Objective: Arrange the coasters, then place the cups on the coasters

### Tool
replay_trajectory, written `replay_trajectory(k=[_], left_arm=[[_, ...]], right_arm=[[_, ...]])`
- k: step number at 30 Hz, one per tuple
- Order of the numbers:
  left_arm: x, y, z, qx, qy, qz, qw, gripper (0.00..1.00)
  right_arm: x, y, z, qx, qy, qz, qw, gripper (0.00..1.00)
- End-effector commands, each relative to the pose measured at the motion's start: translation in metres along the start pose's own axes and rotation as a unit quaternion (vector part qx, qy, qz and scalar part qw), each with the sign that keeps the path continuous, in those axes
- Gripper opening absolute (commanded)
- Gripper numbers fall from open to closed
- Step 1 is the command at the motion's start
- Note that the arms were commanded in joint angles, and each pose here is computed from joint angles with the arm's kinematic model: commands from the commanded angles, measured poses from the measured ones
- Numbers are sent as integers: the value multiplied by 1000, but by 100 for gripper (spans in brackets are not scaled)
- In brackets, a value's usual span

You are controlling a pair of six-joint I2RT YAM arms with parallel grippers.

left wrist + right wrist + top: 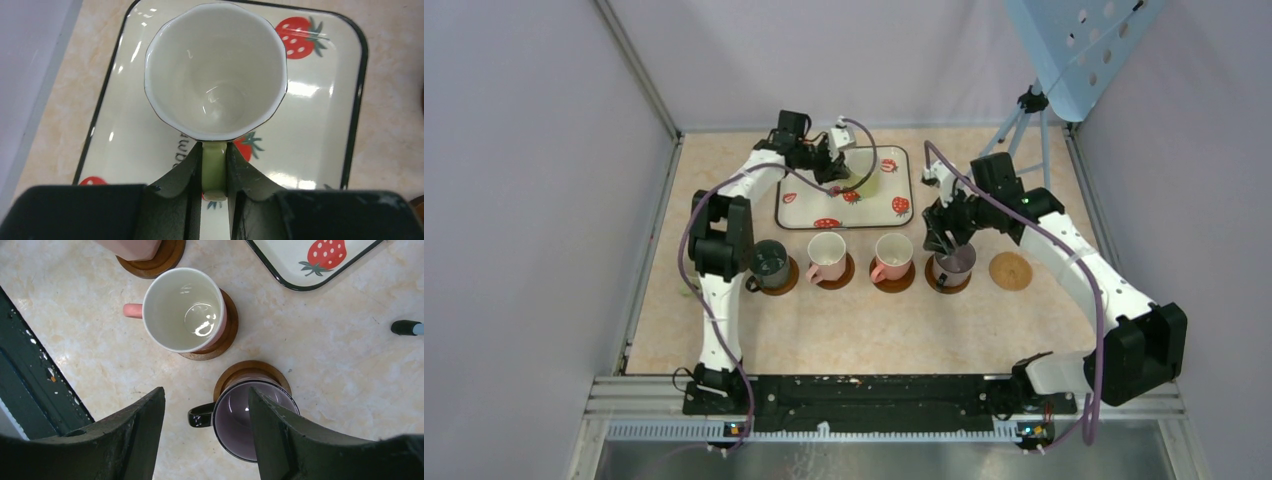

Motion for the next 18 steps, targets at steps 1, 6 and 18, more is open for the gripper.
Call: replay_trajectory(k=[1,6,18], left_arm=[[-7,-48,-15,33,10,-46,998,4],[3,-55,-37,25,37,-51,998,4],[6,-60,-53,6,60,-62,996,48]], right_arm=[[-12,-16,-4,-7,22,-39,999,62],[-16,-29,-9,-10,33,-54,998,66],[-12,-58,-23,-42,49,-66,996,68]])
Point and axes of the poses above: each gripper's point midway between its finger pads, its own x axis out along the fingers, its own z axis along the line the jaws close on, y = z × x, the point moved 9 cm from there along -x, back along the fingers, and after that the axes turned 9 degrees about x, right-handed, at the moved point
